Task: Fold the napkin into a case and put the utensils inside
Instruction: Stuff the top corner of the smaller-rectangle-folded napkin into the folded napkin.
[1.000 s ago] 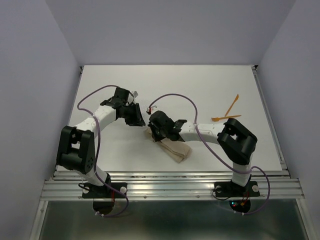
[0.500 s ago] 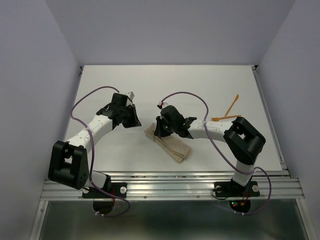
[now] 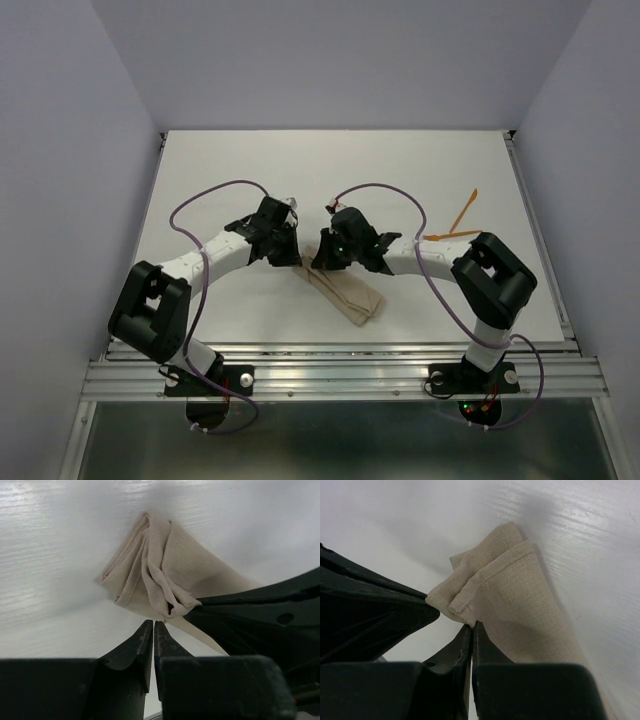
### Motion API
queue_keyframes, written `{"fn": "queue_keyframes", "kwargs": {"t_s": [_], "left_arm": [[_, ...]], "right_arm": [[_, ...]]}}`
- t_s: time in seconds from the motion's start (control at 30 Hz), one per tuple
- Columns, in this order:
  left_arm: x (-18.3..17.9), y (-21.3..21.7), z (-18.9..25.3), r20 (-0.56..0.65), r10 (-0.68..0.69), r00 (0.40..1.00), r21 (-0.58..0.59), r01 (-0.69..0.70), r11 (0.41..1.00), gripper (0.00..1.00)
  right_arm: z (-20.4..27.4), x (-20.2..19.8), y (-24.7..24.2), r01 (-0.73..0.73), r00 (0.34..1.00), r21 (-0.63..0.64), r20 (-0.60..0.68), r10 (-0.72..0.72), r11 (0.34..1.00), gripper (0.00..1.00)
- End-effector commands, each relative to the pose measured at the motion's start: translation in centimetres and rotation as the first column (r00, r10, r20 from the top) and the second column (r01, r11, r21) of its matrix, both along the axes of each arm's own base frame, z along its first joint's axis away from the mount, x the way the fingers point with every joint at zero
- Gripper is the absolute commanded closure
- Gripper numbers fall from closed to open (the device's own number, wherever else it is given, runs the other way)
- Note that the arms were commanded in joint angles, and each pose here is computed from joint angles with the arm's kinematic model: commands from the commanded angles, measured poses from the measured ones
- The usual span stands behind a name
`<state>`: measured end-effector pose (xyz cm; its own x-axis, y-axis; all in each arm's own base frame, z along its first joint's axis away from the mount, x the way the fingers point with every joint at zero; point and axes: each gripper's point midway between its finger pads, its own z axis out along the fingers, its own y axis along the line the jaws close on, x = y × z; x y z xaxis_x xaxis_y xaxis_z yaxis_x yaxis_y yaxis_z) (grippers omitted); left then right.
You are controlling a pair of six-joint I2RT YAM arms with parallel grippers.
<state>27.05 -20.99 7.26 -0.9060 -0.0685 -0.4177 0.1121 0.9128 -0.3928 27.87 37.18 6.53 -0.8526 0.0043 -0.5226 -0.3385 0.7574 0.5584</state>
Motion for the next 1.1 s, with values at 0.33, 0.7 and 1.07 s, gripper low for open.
{"fn": "queue_keyframes", "kwargs": {"t_s": [0.33, 0.7, 1.07], "left_arm": [[0.9, -2.5, -0.6, 0.034, 0.031, 0.999, 0.037, -0.032, 0.999, 0.71], [1.2, -3.0, -1.7, 0.057, 0.028, 0.998, 0.089, -0.033, 0.996, 0.67], [2.4, -2.2, -2.9, 0.094, 0.071, 0.993, 0.18, -0.087, 0.98, 0.81]], "right_arm": [[3.5, 0.9, 0.0, 0.05, 0.999, 0.11, 0.011, -0.052, 0.993, 0.99], [3.8, 1.1, -0.2, 0.067, 0.998, 0.127, -0.004, -0.067, 0.99, 0.99], [3.7, 0.9, -0.3, 0.066, 0.998, 0.125, -0.007, -0.066, 0.99, 0.99]]}}
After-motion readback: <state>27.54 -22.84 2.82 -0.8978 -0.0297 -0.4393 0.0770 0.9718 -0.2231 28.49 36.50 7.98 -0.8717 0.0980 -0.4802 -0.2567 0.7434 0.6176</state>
